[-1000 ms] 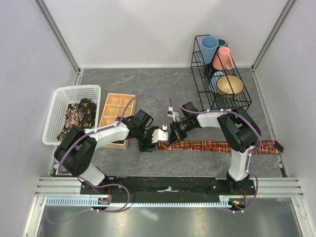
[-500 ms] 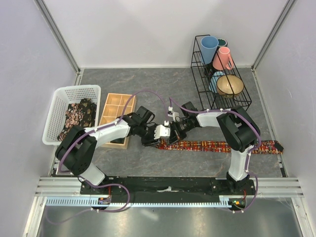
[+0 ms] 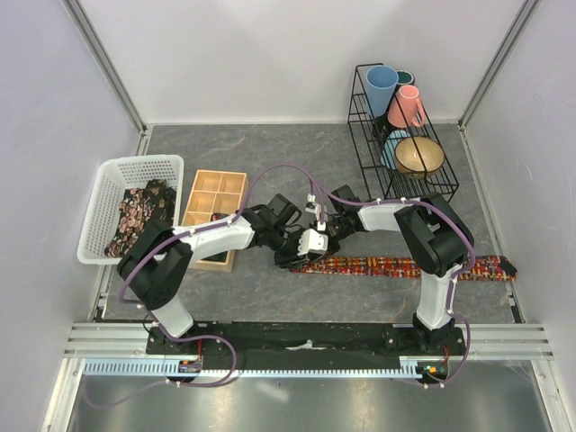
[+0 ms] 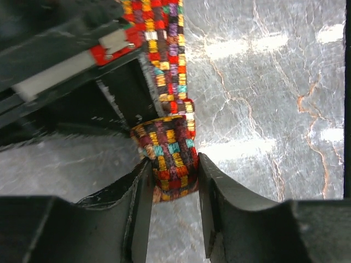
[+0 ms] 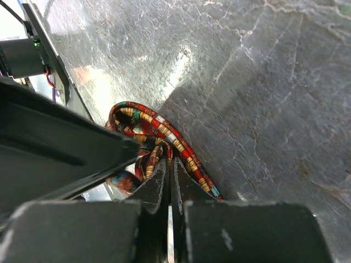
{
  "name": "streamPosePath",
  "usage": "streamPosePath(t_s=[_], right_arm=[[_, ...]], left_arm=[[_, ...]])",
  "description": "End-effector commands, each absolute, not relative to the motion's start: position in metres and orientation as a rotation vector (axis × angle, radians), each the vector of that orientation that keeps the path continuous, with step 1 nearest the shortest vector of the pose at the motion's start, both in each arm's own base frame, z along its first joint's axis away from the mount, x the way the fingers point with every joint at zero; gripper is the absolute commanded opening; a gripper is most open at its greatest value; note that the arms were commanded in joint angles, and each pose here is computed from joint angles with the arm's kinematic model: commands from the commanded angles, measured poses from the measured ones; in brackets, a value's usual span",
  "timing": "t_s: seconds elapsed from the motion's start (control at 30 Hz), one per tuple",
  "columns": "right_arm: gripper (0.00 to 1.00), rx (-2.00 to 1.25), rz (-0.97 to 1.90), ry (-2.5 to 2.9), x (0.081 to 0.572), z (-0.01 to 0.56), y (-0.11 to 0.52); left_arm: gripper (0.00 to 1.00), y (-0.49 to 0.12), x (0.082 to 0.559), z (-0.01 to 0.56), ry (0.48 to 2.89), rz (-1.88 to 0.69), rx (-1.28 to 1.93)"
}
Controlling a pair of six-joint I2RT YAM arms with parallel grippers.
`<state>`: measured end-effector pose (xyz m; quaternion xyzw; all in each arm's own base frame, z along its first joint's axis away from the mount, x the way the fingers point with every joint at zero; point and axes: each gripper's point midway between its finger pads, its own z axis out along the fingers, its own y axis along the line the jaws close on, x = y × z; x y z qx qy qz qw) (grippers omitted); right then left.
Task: Roll the ties
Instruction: Roll the tie at the center of the board.
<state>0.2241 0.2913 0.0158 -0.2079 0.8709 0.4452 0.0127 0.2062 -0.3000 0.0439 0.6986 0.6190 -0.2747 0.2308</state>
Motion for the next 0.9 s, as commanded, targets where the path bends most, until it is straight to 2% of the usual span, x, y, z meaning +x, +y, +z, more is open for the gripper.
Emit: streamPosePath(t_s=[0.0, 0.2, 0.3, 0.33, 0.53, 0.6, 0.73, 0.87], right_arm=[[0.00, -0.660, 1.289, 2.674, 0.242, 0.006, 0.292], [0.02, -0.654, 1.355, 2.624, 0.243, 0.024, 0.298], [0.11, -0.643, 1.371, 2.610, 0.246, 0.036, 0.298], [0.18, -0.651, 1.369, 2.593, 0.249, 0.043, 0.299], [0.34, -0.635, 1.375, 2.609, 0.249, 0.061, 0.291], [0.36, -0.620, 1.386, 2.629, 0.248, 0.062, 0.288], [0.47, -0.648, 1.361, 2.674, 0.241, 0.054, 0.280], [0.49, -0.628, 1.383, 2.692, 0.234, 0.056, 0.278]], left_arm=[[0.42, -0.307, 0.216, 0.040, 1.726, -0.674, 1.922], [0.40, -0.285, 0.218, 0.013, 1.797, -0.549, 2.002], [0.39, -0.276, 0.214, 0.005, 1.813, -0.525, 2.029], [0.39, -0.275, 0.212, 0.004, 1.817, -0.528, 2.036], [0.38, -0.274, 0.213, 0.002, 1.839, -0.518, 2.024], [0.38, -0.274, 0.214, 0.002, 1.845, -0.515, 2.018], [0.37, -0.274, 0.214, 0.002, 1.857, -0.521, 2.007], [0.37, -0.275, 0.214, 0.001, 1.863, -0.522, 2.004]])
